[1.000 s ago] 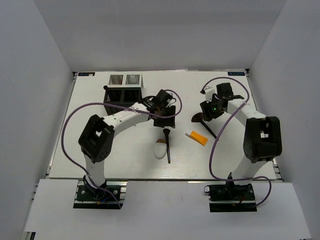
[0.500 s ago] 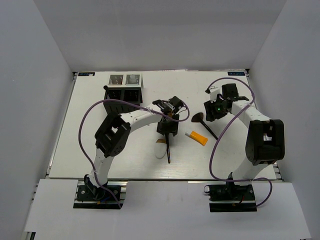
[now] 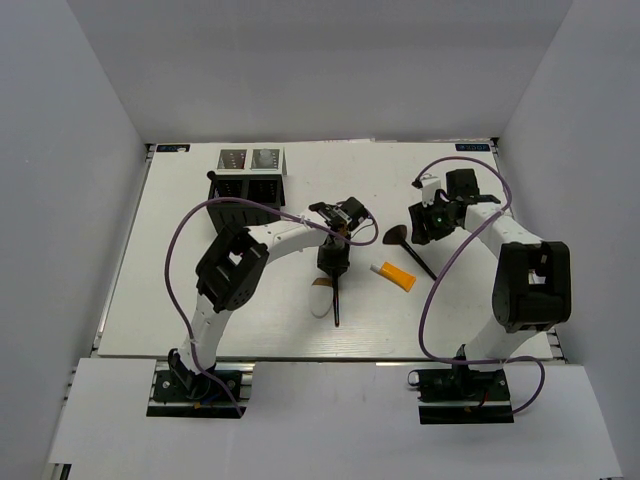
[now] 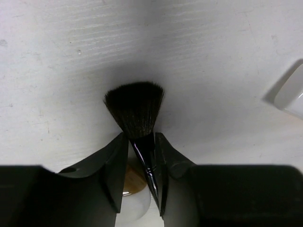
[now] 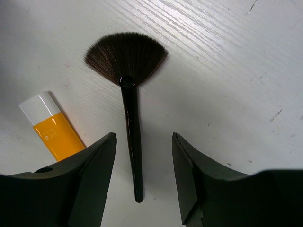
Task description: Organize the makeup
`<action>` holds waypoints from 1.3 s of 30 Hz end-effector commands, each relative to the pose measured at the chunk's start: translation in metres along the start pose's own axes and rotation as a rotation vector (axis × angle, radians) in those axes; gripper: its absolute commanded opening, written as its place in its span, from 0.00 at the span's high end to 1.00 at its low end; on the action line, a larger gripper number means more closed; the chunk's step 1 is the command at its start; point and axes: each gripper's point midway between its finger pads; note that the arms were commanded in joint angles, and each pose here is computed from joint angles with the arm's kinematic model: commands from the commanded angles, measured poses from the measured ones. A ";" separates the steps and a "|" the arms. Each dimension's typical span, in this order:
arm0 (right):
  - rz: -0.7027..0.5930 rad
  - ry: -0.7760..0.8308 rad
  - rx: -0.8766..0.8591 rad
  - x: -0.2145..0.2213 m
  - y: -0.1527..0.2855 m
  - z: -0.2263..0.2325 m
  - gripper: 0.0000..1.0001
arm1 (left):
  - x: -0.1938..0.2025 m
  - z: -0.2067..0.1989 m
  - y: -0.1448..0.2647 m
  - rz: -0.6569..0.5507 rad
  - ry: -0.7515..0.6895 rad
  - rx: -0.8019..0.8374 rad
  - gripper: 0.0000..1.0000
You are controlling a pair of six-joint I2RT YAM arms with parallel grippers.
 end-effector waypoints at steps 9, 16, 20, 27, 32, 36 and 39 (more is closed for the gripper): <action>-0.061 -0.002 -0.002 -0.011 0.014 0.003 0.43 | -0.031 -0.018 0.018 -0.100 0.028 0.107 0.86; -0.069 0.001 -0.003 -0.011 0.015 0.004 0.43 | -0.116 -0.029 0.143 -0.425 0.116 0.295 1.00; -0.074 0.001 -0.007 -0.011 0.015 0.004 0.43 | -0.155 0.011 0.201 -0.618 0.238 0.272 1.00; -0.082 0.010 -0.014 -0.013 0.013 0.006 0.43 | -0.189 0.149 0.281 -1.045 0.476 -0.039 1.00; -0.083 0.008 -0.030 -0.015 0.011 0.007 0.44 | -0.204 0.216 0.325 -1.266 0.578 -0.260 1.00; -0.087 0.009 -0.040 -0.018 0.011 0.009 0.43 | -0.220 0.246 0.327 -1.348 0.593 -0.378 1.00; -0.087 0.010 -0.034 -0.017 0.013 0.008 0.44 | -0.232 0.266 0.310 -1.330 0.596 -0.470 1.00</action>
Point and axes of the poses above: each gripper's point midway between its finger pads, its own y axis back along the fingers, its own z axis along the line the jaws close on, x = y × z, and after that the axes turned 8 degrees about y, right-handed
